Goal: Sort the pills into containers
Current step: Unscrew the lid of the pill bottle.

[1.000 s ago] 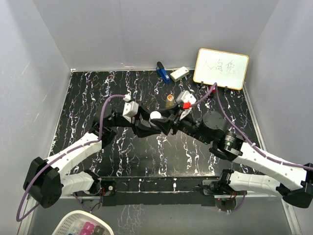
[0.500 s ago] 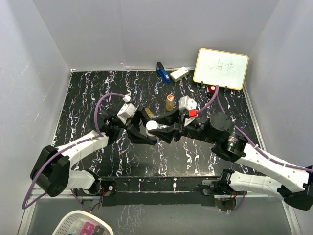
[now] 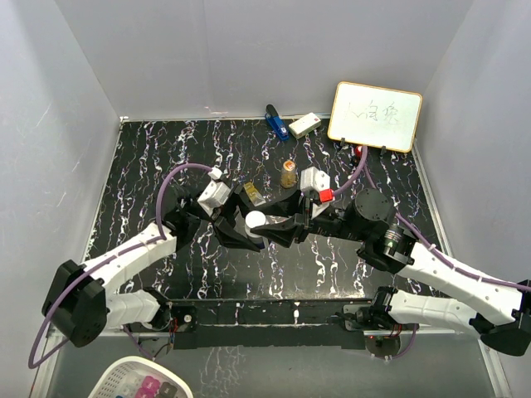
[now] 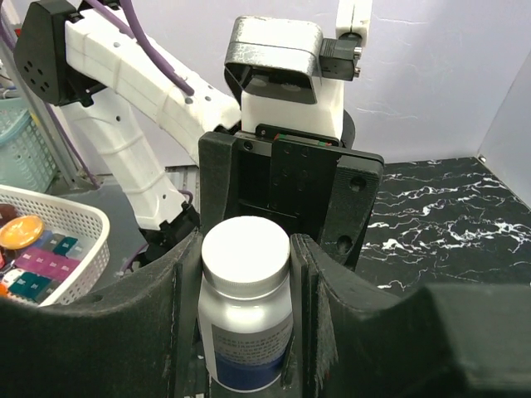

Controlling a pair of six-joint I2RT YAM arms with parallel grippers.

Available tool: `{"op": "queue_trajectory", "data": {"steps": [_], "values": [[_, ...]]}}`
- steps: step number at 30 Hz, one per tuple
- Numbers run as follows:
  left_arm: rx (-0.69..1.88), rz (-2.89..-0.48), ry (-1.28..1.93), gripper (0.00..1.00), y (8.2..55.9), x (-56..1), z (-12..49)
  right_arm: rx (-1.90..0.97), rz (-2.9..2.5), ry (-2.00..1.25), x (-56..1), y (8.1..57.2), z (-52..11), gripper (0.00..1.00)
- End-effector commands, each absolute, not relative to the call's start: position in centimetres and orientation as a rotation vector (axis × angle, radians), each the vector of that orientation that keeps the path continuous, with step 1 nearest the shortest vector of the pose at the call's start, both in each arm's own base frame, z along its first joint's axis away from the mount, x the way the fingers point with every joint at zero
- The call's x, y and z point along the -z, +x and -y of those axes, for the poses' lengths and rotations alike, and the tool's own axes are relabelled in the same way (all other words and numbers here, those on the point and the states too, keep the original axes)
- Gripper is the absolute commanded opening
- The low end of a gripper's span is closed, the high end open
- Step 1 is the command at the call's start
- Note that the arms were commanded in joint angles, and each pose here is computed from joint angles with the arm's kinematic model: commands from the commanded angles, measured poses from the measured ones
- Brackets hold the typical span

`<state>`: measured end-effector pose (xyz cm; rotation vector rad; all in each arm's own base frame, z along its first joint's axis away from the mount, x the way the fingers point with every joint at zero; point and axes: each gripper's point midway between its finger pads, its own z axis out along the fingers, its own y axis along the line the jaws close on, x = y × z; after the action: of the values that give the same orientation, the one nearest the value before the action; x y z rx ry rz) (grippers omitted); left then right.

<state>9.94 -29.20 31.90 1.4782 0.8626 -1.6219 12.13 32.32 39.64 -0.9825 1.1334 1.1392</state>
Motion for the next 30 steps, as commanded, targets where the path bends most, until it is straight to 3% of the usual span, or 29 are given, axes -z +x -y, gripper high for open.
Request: {"op": "queue_trajectory", "data": {"steps": [1, 20, 30], "values": [[1.558, -0.739, 1.607, 0.0, 8.2, -32.6, 28.5, -1.071, -1.007, -0.88, -44.2, 13.6, -31.4, 0.0], [1.655, -0.544, 1.704, 0.0, 4.8, -33.1, 26.4, -1.166, -0.903, -1.129, -45.5, 9.3, -31.5, 0.0], [1.648, -0.568, 1.695, 0.0, 5.2, -33.2, 26.8, -1.177, -0.769, -1.144, -48.2, 7.4, -30.2, 0.0]]}}
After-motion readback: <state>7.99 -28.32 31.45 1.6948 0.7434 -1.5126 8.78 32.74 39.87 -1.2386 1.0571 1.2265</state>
